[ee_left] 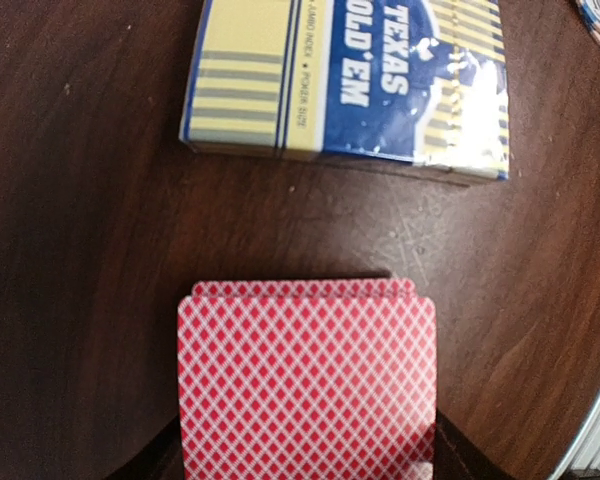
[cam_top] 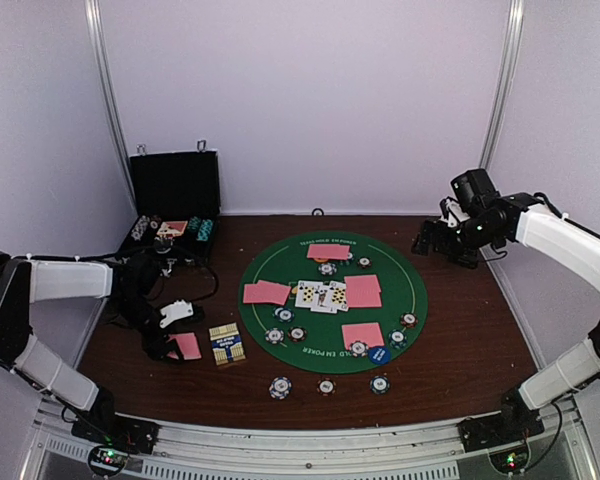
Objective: Distribute texas hold em gaming equipment
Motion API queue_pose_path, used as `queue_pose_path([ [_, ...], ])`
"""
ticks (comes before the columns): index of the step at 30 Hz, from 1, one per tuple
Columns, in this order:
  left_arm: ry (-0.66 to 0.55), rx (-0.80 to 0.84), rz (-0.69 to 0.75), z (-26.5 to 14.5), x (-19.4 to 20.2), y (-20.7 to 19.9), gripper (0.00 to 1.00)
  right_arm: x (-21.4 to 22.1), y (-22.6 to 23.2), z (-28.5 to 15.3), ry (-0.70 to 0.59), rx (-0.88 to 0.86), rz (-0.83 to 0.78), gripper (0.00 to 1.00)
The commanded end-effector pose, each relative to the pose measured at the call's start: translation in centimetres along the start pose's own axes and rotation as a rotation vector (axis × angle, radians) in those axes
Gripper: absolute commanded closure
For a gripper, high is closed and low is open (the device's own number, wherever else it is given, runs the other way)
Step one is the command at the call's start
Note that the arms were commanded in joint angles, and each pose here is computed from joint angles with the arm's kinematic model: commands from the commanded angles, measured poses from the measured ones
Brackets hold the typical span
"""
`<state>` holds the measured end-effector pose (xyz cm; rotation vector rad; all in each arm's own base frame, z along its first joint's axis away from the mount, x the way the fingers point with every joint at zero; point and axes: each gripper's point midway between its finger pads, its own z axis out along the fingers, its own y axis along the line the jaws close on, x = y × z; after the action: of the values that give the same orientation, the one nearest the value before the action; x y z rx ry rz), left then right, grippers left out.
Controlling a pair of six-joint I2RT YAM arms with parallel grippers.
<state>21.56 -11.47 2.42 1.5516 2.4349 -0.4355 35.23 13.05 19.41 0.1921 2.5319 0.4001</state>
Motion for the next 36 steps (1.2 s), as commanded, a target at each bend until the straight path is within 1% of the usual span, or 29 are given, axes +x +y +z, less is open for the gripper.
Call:
queue_pose_path([
  [1, -0.047, -0.019, 0.039, 0.5, -1.6, 0.8, 0.72, 0.4, -1.4, -0.9, -0.018, 0.050, 0.011, 0.00],
  [3, -0.045, -0.019, 0.059, 0.8, -1.8, 0.4, 0.64, 0.5, -1.6, -0.9, -0.018, 0.060, 0.011, 0.00],
  [6, -0.034, -0.014, 0.070, 1.2, -2.1, -0.1, 0.54, 0.5, -1.7, -1.0, -0.018, 0.066, 0.012, 0.00],
  [10, -0.042, -0.019, 0.065, 1.0, -2.6, 0.1, 0.45, 0.6, -1.7, -1.2, -0.020, 0.062, 0.013, 0.00],
  [11, -0.040, -0.017, 0.064, 1.0, -2.6, 0.1, 0.39, 0.6, -1.7, -1.2, -0.022, 0.063, 0.014, 0.00],
  [12, -0.041, -0.020, 0.066, 1.0, -2.7, 0.2, 0.29, 0.6, -1.7, -1.2, -0.022, 0.061, 0.014, 0.01],
  [14, -0.046, -0.018, 0.068, 0.9, -2.9, 0.2, 0.05, 0.6, -1.7, -1.3, -0.025, 0.061, 0.012, 0.01],
  [15, -0.050, -0.020, 0.069, 0.7, -3.1, 0.2, 0.03, 0.6, -1.8, -1.5, -0.026, 0.066, 0.009, 0.01],
  [20, -0.070, -0.047, 0.062, -1.0, -4.4, 0.7, 0.03, 0.0, -2.4, -2.4, -0.048, 0.107, -0.019, 0.01],
  [25, -0.089, -0.059, 0.004, -4.2, -6.3, 1.0, 0.03, -0.7, -2.9, -3.1, -0.082, 0.140, -0.032, 0.01],
  [31, -0.152, -0.194, -0.059, -8.4, -8.7, 3.2, 0.02, -2.1, -5.1, -3.4, -0.134, 0.251, -0.027, 0.01],
  [33, -0.193, -0.232, -0.088, -9.4, -9.1, 4.0, 0.02, -2.9, -6.4, -4.0, -0.193, 0.326, -0.032, 0.00],
  [36, -0.279, -0.314, -0.155, -10.8, -9.5, 6.1, 0.02, -4.3, -7.6, -5.1, -0.336, 0.378, -0.043, 0.00],
])
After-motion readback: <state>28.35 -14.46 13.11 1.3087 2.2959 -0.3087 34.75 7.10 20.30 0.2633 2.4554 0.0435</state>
